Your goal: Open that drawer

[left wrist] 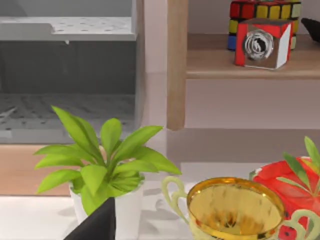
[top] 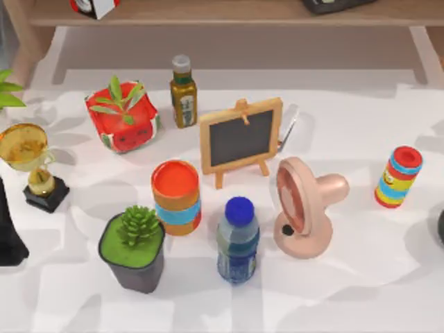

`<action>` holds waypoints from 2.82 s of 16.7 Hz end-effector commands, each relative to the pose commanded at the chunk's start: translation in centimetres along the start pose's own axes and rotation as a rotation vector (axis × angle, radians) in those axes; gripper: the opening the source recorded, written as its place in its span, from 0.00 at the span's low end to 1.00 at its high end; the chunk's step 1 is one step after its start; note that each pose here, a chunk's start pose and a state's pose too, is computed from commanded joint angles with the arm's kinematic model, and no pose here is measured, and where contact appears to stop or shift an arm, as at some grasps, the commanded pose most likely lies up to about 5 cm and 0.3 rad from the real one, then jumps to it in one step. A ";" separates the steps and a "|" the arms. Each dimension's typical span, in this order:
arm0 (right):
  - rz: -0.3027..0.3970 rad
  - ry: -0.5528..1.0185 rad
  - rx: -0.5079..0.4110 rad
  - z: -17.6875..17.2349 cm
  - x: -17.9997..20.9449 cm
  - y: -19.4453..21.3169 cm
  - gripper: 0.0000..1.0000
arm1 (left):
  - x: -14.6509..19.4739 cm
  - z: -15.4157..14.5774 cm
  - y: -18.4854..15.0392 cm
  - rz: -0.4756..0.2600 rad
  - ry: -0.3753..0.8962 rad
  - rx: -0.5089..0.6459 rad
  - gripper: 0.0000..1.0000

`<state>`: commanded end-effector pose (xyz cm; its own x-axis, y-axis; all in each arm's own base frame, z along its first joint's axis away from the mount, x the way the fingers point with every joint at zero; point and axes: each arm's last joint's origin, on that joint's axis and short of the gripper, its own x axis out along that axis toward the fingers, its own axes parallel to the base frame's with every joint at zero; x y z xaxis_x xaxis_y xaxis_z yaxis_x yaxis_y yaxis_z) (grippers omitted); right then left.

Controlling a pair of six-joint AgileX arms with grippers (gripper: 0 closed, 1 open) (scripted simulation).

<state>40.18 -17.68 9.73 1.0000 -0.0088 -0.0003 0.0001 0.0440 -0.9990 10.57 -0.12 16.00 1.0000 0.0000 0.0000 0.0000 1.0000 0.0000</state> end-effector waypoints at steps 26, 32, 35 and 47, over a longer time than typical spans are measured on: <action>0.000 0.001 -0.044 -0.4 2.7 0.8 0.40 | 0.0 0.0 0.0 0.000 0.000 0.000 1.00; 0.000 0.001 -0.044 -0.4 2.7 0.8 0.00 | 0.0 0.0 0.0 0.000 0.000 0.000 1.00; 0.000 0.001 -0.044 -0.4 2.7 0.8 0.00 | 0.0 0.0 0.0 0.000 0.000 0.000 1.00; 0.011 0.003 -0.035 -0.5 -1.8 1.1 0.00 | 0.0 0.0 0.0 0.000 0.000 0.000 1.00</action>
<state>38.35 -18.12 8.65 0.9999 -0.0114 -0.0117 -0.0116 0.0094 -0.9999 10.57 -0.12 16.00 1.0000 0.0000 0.0000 0.0000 1.0000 0.0000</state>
